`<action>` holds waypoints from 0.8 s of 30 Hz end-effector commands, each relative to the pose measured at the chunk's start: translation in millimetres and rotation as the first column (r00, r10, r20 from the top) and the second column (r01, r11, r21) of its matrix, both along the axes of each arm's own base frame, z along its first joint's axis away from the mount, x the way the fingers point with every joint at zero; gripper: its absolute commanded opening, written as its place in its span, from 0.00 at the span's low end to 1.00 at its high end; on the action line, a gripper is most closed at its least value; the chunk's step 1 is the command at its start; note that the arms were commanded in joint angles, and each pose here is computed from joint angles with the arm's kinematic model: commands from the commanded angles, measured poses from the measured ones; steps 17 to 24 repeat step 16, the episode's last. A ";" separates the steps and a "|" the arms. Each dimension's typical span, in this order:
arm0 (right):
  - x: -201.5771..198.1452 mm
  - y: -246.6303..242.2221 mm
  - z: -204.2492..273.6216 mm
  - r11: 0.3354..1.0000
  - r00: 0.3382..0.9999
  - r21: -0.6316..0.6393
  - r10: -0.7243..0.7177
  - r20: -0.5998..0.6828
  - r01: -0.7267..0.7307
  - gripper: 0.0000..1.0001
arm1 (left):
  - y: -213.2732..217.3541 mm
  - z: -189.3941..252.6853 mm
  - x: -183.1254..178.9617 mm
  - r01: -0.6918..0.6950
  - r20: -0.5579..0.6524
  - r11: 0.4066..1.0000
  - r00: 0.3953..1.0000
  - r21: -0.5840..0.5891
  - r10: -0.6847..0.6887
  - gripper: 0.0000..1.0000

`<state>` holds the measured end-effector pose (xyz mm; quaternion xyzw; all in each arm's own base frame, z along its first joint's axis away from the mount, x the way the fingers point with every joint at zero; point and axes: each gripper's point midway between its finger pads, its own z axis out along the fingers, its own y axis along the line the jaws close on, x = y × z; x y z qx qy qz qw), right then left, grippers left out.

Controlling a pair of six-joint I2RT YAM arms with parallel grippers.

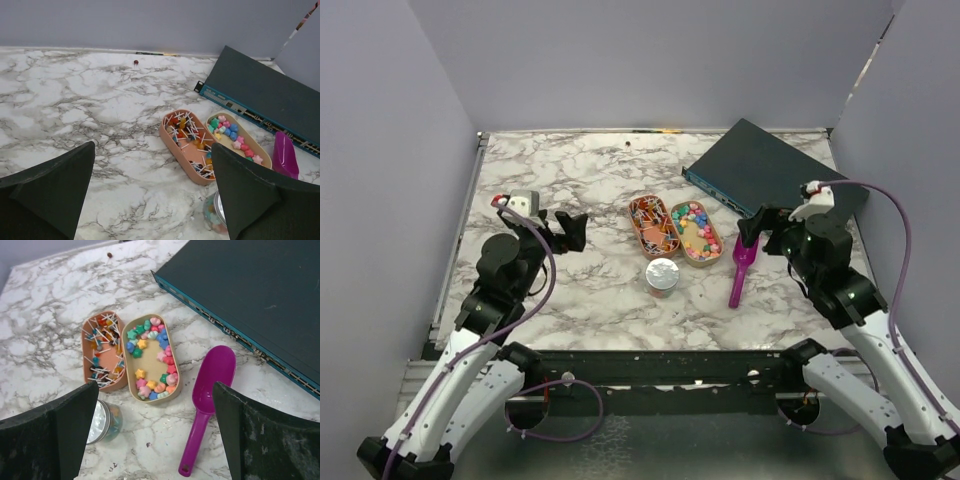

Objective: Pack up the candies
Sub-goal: Reset both arms

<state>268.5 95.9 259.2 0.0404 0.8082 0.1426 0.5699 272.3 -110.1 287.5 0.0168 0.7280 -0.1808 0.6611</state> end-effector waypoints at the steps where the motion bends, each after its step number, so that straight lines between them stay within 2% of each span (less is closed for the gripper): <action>1: -8.5 7.7 30.8 0.996 0.987 0.034 0.076 0.141 -0.082 1.00 | 8.0 5.3 -5.2 -0.019 0.059 1.000 0.998 0.005 0.019 0.99; 6: -13.6 2.8 34.0 0.996 0.977 0.022 0.075 0.197 -0.081 1.00 | 9.2 5.8 -8.3 -0.018 0.069 1.000 0.997 0.003 0.017 0.99; 16: -16.1 17.0 31.0 0.987 0.971 0.028 0.151 0.188 -0.159 1.00 | 1.6 -0.4 -5.0 0.011 0.039 1.000 0.999 0.003 -0.011 0.99; 24: -16.1 17.0 31.0 0.987 0.971 0.028 0.151 0.188 -0.159 1.00 | 1.6 -0.4 -5.0 0.011 0.039 1.000 0.999 0.003 -0.011 0.99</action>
